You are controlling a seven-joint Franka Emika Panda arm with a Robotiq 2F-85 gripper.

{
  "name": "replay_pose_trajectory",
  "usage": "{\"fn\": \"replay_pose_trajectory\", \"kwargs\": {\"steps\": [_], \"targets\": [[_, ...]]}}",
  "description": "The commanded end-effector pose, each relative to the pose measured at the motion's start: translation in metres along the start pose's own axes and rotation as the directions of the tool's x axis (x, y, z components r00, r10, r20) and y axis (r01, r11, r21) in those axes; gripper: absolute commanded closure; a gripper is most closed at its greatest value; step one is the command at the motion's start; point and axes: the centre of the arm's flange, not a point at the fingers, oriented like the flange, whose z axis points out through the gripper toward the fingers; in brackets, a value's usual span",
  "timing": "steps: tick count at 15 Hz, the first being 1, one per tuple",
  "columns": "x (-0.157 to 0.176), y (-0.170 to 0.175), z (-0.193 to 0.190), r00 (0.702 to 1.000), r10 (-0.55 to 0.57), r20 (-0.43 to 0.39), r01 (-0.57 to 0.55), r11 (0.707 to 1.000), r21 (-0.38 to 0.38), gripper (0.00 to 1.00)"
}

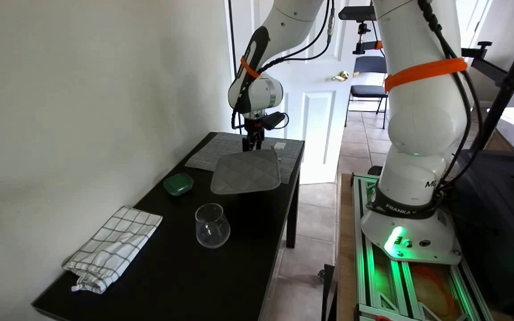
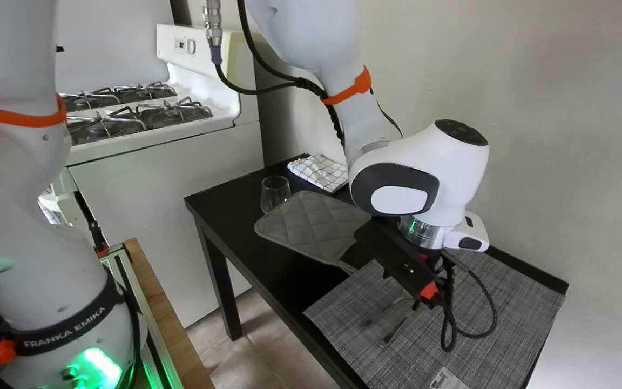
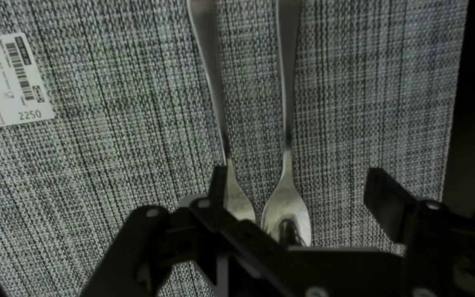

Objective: Put the mat on the right cup, then put the spoon on the mat

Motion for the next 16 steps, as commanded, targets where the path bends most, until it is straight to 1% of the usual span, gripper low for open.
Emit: {"fn": "replay_pose_trajectory", "kwargs": {"steps": [1,2,3,5,6,7,9,10,11,14,15,16], "targets": [[0.0058,0.0007,0.0142,1.0,0.025,-0.013,-0.025,1.0,0.009,0.18],[0.0063,-0.0001,0.0148,1.0,0.027,-0.012,-0.027,1.0,0.014,0.2],[0.007,-0.0008,0.0145,1.0,0.029,-0.012,-0.029,0.999,0.017,0.2],[0.0086,-0.0027,0.0136,0.999,0.029,-0.016,-0.029,0.999,0.019,0.26],[0.0093,-0.0035,0.0128,0.999,0.029,-0.018,-0.028,0.999,0.021,0.31],[0.0098,-0.0041,0.0128,0.999,0.027,-0.019,-0.027,0.999,0.02,0.43],[0.0107,-0.0049,0.0137,1.0,0.025,-0.015,-0.025,0.999,0.022,0.53],[0.011,-0.0056,0.0149,1.0,0.023,-0.013,-0.022,1.0,0.021,0.65],[0.011,-0.0062,0.0155,1.0,0.021,-0.011,-0.021,1.0,0.022,0.65],[0.0103,-0.0082,0.0193,1.0,0.013,-0.001,-0.013,1.0,0.022,0.51],[0.0099,-0.0085,0.0207,1.0,0.012,0.003,-0.012,1.0,0.021,0.44],[0.0096,-0.0085,0.022,1.0,0.01,0.006,-0.01,1.0,0.022,0.46]]}}
